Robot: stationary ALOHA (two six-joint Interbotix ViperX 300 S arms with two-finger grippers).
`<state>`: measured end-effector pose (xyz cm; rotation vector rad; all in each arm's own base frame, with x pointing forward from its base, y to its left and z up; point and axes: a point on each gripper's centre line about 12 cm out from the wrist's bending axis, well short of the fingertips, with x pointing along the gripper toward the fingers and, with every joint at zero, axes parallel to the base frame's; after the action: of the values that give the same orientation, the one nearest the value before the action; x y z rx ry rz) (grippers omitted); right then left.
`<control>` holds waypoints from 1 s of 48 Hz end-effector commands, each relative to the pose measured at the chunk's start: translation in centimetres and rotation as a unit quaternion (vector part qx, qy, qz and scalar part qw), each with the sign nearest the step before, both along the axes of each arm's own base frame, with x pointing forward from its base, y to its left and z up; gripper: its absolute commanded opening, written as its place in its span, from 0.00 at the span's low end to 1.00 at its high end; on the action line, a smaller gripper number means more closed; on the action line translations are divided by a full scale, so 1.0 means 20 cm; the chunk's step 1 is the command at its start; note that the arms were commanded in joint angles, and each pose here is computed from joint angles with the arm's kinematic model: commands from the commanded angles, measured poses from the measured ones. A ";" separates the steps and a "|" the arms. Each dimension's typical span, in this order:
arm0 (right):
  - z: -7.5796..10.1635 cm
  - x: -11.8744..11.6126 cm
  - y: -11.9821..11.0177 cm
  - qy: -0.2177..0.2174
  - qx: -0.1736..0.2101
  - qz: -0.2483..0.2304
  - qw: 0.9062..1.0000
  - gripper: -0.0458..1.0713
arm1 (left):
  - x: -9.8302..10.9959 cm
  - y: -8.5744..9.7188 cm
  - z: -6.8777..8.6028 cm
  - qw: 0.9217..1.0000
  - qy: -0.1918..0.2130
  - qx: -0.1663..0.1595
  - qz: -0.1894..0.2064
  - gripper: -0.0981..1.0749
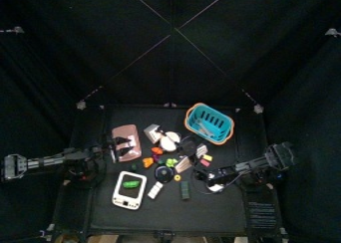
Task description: Grab cleaver with other hand
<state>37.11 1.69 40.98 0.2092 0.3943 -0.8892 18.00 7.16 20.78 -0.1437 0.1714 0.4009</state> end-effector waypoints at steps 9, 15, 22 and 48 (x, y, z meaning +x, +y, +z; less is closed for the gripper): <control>-0.15 -0.21 -0.04 -0.041 -0.003 0.051 0.998 0.55 | 0.01 0.00 0.02 1.000 -0.005 0.007 -0.004 0.79; -0.24 -0.30 -0.06 -0.052 -0.009 0.072 0.996 0.55 | 0.01 -0.01 0.02 1.000 -0.001 0.012 -0.008 0.79; -0.33 -0.39 -0.07 -0.069 -0.015 0.111 0.991 0.55 | 0.02 -0.03 0.02 0.999 0.003 0.023 -0.024 0.79; -0.60 -0.60 -0.05 -0.057 -0.085 0.308 0.946 0.55 | 0.18 -0.26 0.07 0.981 -0.009 0.093 -0.170 0.80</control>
<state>25.38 0.93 28.46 0.0046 0.2779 -0.3037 20.41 2.61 21.12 0.0442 0.1783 0.1140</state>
